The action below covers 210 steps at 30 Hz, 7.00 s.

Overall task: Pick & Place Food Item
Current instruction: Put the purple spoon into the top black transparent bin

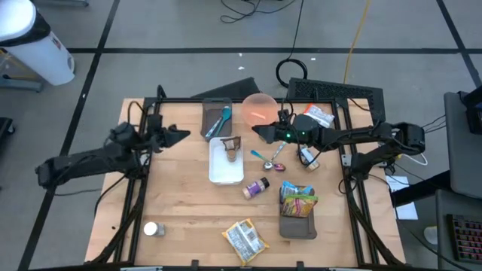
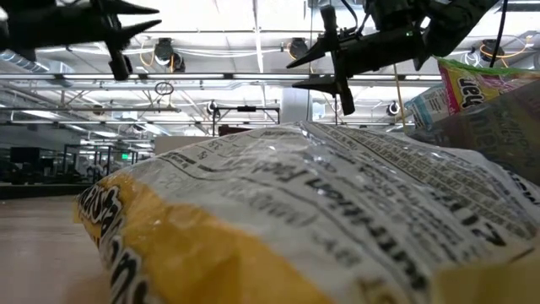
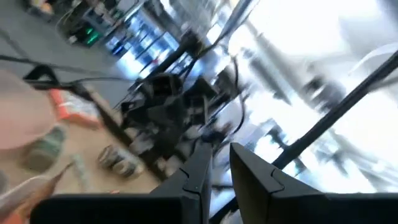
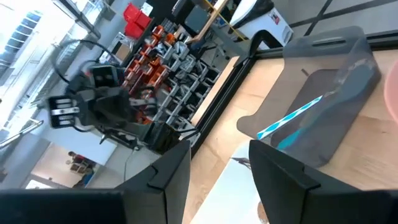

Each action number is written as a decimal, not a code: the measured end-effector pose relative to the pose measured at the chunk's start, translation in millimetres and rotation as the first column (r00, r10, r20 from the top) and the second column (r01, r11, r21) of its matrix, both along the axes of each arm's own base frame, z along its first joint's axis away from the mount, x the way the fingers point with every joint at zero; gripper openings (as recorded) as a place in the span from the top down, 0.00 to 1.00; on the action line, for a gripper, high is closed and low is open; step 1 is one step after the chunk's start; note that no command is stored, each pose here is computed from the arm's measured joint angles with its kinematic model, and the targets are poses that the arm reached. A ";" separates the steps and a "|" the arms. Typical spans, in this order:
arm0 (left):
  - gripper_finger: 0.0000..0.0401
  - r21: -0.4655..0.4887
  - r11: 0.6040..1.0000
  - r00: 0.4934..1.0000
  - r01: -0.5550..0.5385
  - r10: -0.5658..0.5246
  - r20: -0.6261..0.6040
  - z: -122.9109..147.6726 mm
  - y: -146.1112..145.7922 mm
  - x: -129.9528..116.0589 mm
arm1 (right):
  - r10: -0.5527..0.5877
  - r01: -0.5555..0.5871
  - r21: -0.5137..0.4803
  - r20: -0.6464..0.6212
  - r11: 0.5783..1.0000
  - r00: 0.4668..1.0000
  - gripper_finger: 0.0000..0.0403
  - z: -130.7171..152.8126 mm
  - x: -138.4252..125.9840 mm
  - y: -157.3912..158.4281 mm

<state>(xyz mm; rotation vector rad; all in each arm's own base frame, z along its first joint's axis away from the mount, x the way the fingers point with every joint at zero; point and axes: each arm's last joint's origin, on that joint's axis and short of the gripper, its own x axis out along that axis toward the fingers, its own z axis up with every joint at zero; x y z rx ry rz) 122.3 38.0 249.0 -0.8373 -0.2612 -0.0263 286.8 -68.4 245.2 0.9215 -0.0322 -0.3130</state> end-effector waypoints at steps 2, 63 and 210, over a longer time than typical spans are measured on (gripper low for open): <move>0.84 -0.048 0.999 0.999 -0.014 0.016 0.047 -13.6 -1.2 5.3 | 0.002 -0.002 0.004 0.002 1.000 1.000 0.61 0.0 0.1 0.6; 0.32 0.151 0.777 0.765 0.612 -0.532 -0.361 123.3 -25.7 182.2 | 0.146 -0.146 -0.023 -0.007 0.989 0.989 0.61 0.0 6.6 39.3; 0.36 0.162 0.926 0.608 0.341 -0.086 -0.789 115.0 9.8 155.9 | -0.135 -0.896 -0.438 -0.885 -0.080 0.445 0.37 -73.9 -92.4 74.2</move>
